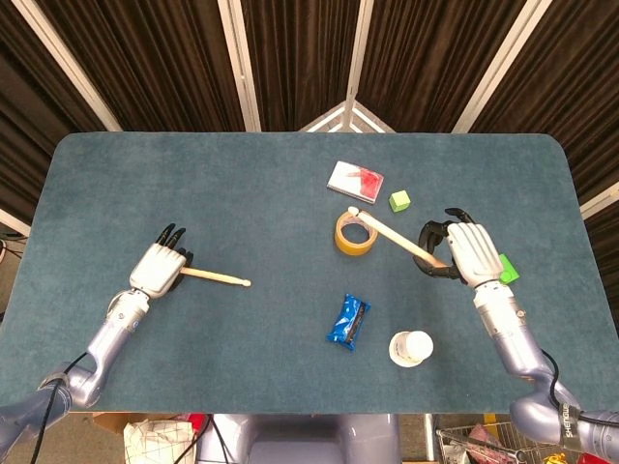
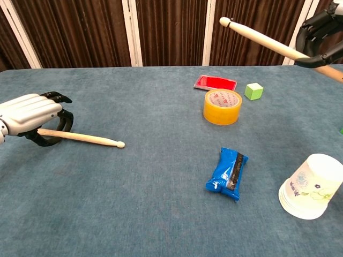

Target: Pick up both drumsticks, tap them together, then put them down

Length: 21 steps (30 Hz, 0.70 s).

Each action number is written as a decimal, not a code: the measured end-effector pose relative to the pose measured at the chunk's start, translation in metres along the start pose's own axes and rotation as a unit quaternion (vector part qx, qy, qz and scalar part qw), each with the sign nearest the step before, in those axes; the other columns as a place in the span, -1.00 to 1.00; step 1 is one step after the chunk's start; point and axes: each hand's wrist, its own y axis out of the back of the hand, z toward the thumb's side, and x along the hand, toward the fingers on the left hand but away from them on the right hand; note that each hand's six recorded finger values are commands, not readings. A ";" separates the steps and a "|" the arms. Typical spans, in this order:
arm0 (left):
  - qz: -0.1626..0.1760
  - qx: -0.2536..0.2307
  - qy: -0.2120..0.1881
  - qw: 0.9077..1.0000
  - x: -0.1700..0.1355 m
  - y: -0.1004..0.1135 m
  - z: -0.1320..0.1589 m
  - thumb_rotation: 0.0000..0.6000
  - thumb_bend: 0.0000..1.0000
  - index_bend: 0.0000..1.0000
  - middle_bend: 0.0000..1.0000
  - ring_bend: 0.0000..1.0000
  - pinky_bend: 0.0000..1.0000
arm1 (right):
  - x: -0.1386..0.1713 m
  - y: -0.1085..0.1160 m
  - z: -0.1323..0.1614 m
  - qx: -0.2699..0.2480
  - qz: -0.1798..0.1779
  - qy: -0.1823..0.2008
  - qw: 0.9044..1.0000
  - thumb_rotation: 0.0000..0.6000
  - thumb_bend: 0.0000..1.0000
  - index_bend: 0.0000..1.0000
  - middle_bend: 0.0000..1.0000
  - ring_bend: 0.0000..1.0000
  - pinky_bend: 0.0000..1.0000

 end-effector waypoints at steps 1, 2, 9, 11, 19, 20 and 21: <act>-0.001 -0.001 0.000 1.000 0.000 0.000 0.000 1.00 0.02 -0.05 0.07 -0.83 -0.99 | 0.000 0.000 0.000 0.001 0.000 0.000 1.000 1.00 -0.09 0.49 0.30 0.02 -0.69; -0.001 0.000 0.001 1.000 -0.001 0.000 -0.001 1.00 0.02 -0.06 0.08 -0.83 -0.99 | 0.000 0.000 0.000 0.001 0.000 0.000 1.000 1.00 -0.09 0.49 0.30 0.02 -0.69; -0.006 -0.002 0.008 1.000 -0.003 -0.001 -0.005 1.00 0.02 -0.10 0.07 -0.82 -1.00 | 0.001 0.001 -0.002 0.002 -0.001 -0.001 1.000 1.00 -0.09 0.49 0.30 0.02 -0.69; -0.007 0.000 0.011 1.000 -0.002 -0.001 -0.006 1.00 0.02 -0.10 0.05 -0.83 -1.00 | 0.001 0.001 -0.002 0.002 -0.001 -0.001 1.000 1.00 -0.09 0.49 0.30 0.02 -0.69; -0.010 0.004 0.017 1.000 -0.002 0.001 -0.010 1.00 0.02 -0.10 -0.06 -0.86 -1.00 | 0.000 -0.001 -0.001 0.002 0.000 -0.001 1.000 1.00 -0.09 0.49 0.30 0.02 -0.69; -0.009 0.004 0.017 1.000 -0.002 0.001 -0.011 1.00 0.02 -0.11 -0.09 -0.86 -1.00 | 0.000 -0.001 0.000 0.001 0.000 -0.001 1.000 1.00 -0.09 0.50 0.30 0.02 -0.69; -0.009 0.004 0.017 1.000 -0.002 0.002 -0.011 1.00 0.02 -0.12 -0.13 -0.88 -1.00 | 0.001 -0.001 0.000 0.001 0.000 -0.001 1.000 1.00 -0.09 0.50 0.30 0.02 -0.69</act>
